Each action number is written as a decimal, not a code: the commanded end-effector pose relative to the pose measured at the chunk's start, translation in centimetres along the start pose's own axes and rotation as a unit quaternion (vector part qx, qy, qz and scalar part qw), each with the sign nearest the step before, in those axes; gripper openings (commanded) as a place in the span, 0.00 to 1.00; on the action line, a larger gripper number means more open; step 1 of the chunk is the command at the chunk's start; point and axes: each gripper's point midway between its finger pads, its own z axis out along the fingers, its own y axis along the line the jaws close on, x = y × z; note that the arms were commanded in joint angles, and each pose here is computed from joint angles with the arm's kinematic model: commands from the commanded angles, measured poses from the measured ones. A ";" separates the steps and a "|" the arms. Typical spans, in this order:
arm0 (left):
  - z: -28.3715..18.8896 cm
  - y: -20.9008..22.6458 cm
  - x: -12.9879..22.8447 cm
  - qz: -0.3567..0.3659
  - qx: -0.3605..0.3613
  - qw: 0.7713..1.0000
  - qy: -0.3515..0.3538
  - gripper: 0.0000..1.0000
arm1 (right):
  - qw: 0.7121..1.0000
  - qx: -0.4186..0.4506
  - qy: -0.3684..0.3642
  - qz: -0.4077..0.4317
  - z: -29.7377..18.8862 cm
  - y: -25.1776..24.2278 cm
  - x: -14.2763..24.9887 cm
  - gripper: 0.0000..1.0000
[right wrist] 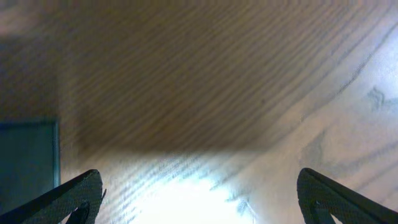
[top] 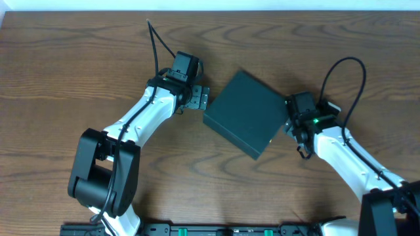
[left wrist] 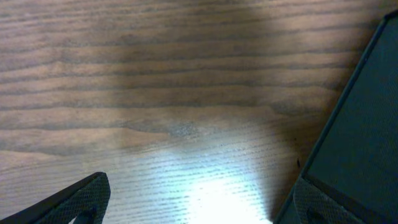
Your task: Pack container
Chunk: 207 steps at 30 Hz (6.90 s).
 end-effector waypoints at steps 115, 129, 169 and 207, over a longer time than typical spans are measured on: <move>-28.2 3.3 14.3 0.034 0.015 0.978 -0.204 0.95 | 0.875 -0.382 -0.174 -0.240 -23.0 -5.6 4.8 0.99; -28.2 3.3 14.3 0.034 0.015 0.978 -0.204 0.96 | 0.924 -0.277 -0.200 -0.170 -18.1 -9.5 3.2 0.99; -28.2 3.3 14.3 0.034 0.015 0.978 -0.204 0.95 | 0.935 -0.244 -0.173 -0.191 -8.9 -9.3 7.9 0.99; -13.9 9.9 23.7 -0.108 -0.079 0.976 -0.174 0.95 | 0.935 -0.244 -0.173 -0.191 -8.9 -9.3 7.9 0.99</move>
